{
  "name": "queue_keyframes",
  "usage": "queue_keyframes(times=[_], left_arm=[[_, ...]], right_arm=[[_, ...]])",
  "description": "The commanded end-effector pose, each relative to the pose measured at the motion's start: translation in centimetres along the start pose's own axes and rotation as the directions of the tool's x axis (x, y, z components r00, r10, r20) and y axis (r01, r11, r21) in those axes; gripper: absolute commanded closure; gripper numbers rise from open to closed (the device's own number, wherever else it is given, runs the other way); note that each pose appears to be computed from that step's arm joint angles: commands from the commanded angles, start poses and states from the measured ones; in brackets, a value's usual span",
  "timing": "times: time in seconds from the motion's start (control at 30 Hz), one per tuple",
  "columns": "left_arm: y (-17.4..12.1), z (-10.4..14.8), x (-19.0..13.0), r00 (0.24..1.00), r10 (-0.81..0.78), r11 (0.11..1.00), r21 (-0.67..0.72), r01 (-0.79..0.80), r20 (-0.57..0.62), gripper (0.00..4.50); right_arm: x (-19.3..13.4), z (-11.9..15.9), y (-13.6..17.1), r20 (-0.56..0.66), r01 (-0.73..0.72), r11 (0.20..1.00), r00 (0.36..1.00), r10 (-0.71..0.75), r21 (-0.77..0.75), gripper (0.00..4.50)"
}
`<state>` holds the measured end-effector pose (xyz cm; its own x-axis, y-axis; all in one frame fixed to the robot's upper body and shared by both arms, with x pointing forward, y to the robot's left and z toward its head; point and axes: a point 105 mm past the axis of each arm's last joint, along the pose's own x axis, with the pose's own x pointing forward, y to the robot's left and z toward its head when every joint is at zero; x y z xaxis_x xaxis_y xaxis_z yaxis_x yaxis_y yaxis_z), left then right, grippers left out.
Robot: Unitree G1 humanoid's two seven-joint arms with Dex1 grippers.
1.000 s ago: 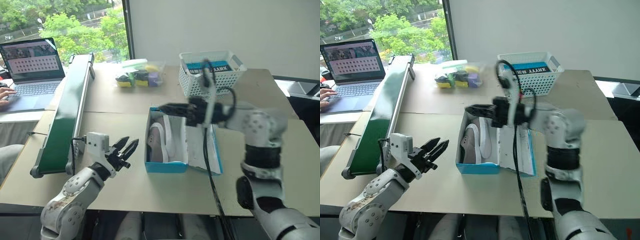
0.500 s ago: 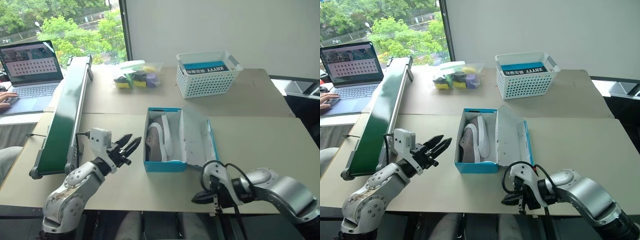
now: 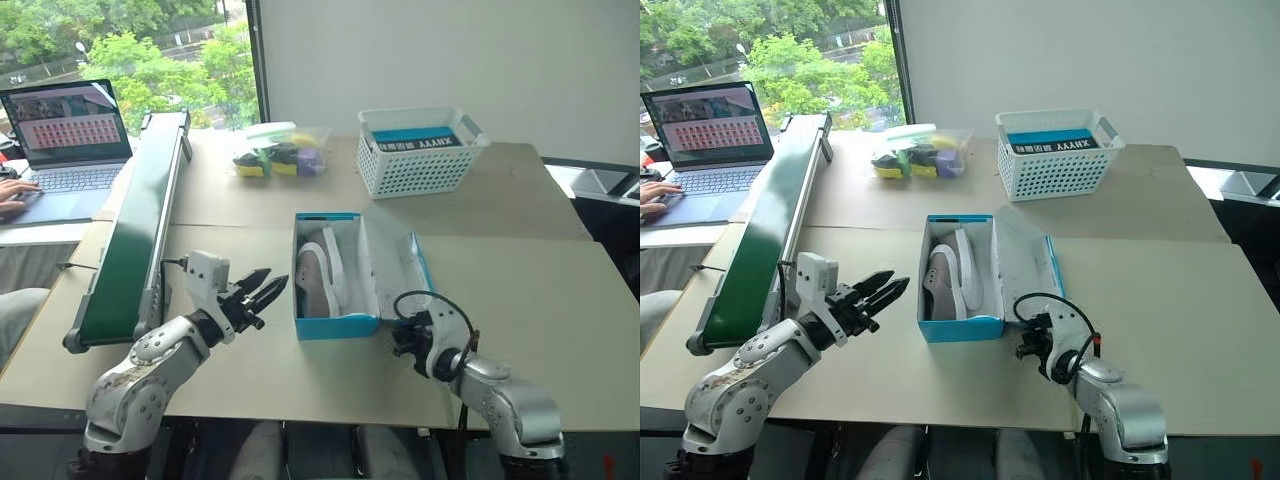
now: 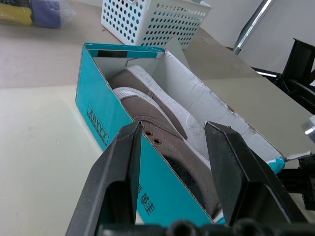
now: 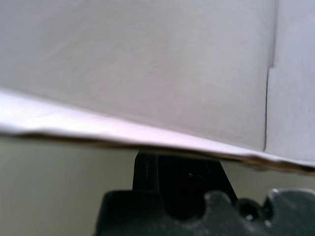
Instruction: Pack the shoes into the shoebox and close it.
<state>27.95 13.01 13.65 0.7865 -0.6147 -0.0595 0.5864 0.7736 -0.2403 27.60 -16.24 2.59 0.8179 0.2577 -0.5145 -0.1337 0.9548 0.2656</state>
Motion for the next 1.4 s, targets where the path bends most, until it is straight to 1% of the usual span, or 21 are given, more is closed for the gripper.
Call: queue_keyframes(times=[0.03,0.1,0.17,0.23,0.33,0.4,0.5,0.53,0.57,0.63,0.73,0.77,0.83,0.87,0.9,0.97,1.03,1.17,1.2,1.3,1.4], left_arm=[[-0.5,0.8,0.2,0.999,-0.038,0.999,0.019,0.038,0.017,2.37],[-0.5,0.9,0.3,0.999,-0.040,0.999,0.022,0.040,0.016,2.37],[-0.5,1.0,0.3,0.999,-0.041,0.999,0.025,0.040,0.017,2.37],[-0.6,1.0,0.2,0.999,-0.041,0.999,0.026,0.041,0.017,2.37],[-0.8,0.8,0.0,0.999,-0.040,0.999,0.025,0.040,0.015,2.37],[-0.9,0.8,0.0,0.999,-0.040,0.999,0.025,0.039,0.013,2.37],[-1.0,0.8,0.0,0.999,-0.033,0.999,0.021,0.033,0.018,2.37],[-1.0,0.8,-0.1,0.999,-0.031,0.999,0.020,0.030,0.020,2.37],[-1.0,0.8,-0.1,0.999,-0.029,0.999,0.021,0.029,0.021,2.37],[-0.9,0.8,-0.2,1.000,-0.019,1.000,0.021,0.018,0.026,2.37],[-0.6,1.0,-0.5,0.999,0.007,1.000,0.021,-0.007,0.036,2.37],[-0.5,1.0,-0.6,0.999,0.015,1.000,0.020,-0.016,0.038,2.37],[0.0,1.3,-1.0,0.998,0.040,0.999,0.016,-0.041,0.049,2.37],[0.2,1.4,-1.2,0.997,0.051,0.999,0.014,-0.051,0.054,2.37],[0.5,1.5,-1.7,0.996,0.065,0.998,0.015,-0.066,0.058,2.37],[1.0,1.8,-2.7,0.994,0.087,0.996,0.018,-0.089,0.064,2.37],[1.4,2.0,-3.5,0.992,0.104,0.994,0.025,-0.106,0.068,2.37],[1.5,2.0,-4.0,0.991,0.117,0.992,0.031,-0.119,0.066,2.37],[1.3,2.0,-4.0,0.991,0.115,0.993,0.030,-0.117,0.065,2.37],[0.7,1.7,-3.7,0.992,0.105,0.994,0.022,-0.106,0.063,2.37],[0.4,1.5,-3.6,0.992,0.104,0.994,0.015,-0.105,0.066,2.37]], right_arm=[[0.0,-1.2,-4.1,0.026,0.159,0.937,0.984,-0.175,0.311,4.48],[0.6,-1.9,-3.2,0.051,0.061,0.830,0.993,-0.107,0.555,4.48],[1.3,-1.9,-1.4,0.136,-0.102,0.660,0.991,0.001,0.744,4.48],[1.5,-1.2,-0.5,0.216,-0.211,0.539,0.975,0.054,0.815,4.48],[0.9,1.7,-0.4,0.400,-0.395,0.392,0.914,0.073,0.831,4.48],[0.3,3.6,-0.5,0.493,-0.486,0.348,0.867,0.075,0.801,4.48],[-1.2,7.0,0.7,0.617,-0.623,0.362,0.773,0.147,0.694,4.48],[-2.4,9.2,1.8,0.690,-0.710,0.366,0.693,0.211,0.601,4.48],[-3.4,10.5,2.6,0.730,-0.763,0.361,0.634,0.254,0.537,4.48],[-6.0,13.5,5.3,0.792,-0.874,0.333,0.469,0.391,0.353,4.48],[-9.2,16.2,9.2,0.764,-0.955,0.269,0.265,0.588,0.124,4.48],[-10.0,16.6,10.2,0.738,-0.966,0.251,0.217,0.639,0.066,4.48],[-11.2,16.6,12.2,0.649,-0.975,0.220,0.153,0.746,-0.023,4.48],[-11.4,16.4,12.8,0.611,-0.976,0.214,0.142,0.779,-0.046,4.48],[-11.6,15.8,14.6,0.489,-0.969,0.220,0.138,0.861,-0.114,4.48],[-11.4,14.6,16.9,0.272,-0.943,0.239,0.173,0.946,-0.232,4.48],[-9.5,14.1,17.9,0.132,-0.881,0.316,0.288,0.948,-0.351,4.48],[-4.6,14.7,19.0,0.063,-0.713,0.455,0.503,0.862,-0.534,4.48],[-3.6,14.9,19.2,0.061,-0.670,0.472,0.540,0.840,-0.572,4.48],[0.1,16.6,19.6,0.150,-0.572,0.585,0.629,0.763,-0.575,4.48],[3.4,15.3,19.9,0.097,-0.491,0.586,0.708,0.700,-0.645,4.48]])
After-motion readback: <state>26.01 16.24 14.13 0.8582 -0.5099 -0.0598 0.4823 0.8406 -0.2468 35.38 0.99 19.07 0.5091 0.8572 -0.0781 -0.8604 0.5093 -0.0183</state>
